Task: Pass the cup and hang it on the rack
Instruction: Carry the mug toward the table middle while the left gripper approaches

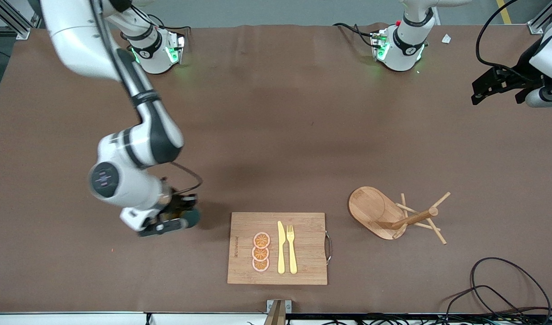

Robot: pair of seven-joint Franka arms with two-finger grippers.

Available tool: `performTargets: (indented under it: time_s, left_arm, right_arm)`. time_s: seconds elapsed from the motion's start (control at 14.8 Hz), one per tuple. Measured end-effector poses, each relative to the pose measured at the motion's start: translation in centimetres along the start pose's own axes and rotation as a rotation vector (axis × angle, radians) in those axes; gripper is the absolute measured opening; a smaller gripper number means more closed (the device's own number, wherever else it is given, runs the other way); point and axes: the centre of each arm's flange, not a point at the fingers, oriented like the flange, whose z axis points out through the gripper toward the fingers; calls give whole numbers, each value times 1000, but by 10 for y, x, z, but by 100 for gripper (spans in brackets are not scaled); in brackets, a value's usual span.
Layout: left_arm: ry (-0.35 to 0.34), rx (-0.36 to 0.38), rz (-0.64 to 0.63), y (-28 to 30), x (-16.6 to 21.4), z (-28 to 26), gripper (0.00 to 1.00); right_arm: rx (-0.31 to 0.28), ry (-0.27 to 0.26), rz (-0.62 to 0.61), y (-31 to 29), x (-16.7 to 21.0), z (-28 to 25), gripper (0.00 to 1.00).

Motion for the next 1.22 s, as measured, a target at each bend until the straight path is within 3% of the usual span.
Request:
performTargets:
  time_s: [0.27,0.54,0.81,1.22]
  left_arm:
    - [-3,0,6,3,1,2,100]
    - [-27,2,34,19,7,15,100]
    - [-73,4,65,38,21,42,100]
    - [-103,-66,67,46,31,54,100]
  right_arm:
    - [38,36,89,-152,-39,-1,4]
    - [129,113,120,-248,-65,31,4]
    - [207,155,161,-313,-96,96,4]
    - [228,138,173,-356,-126,124,4]
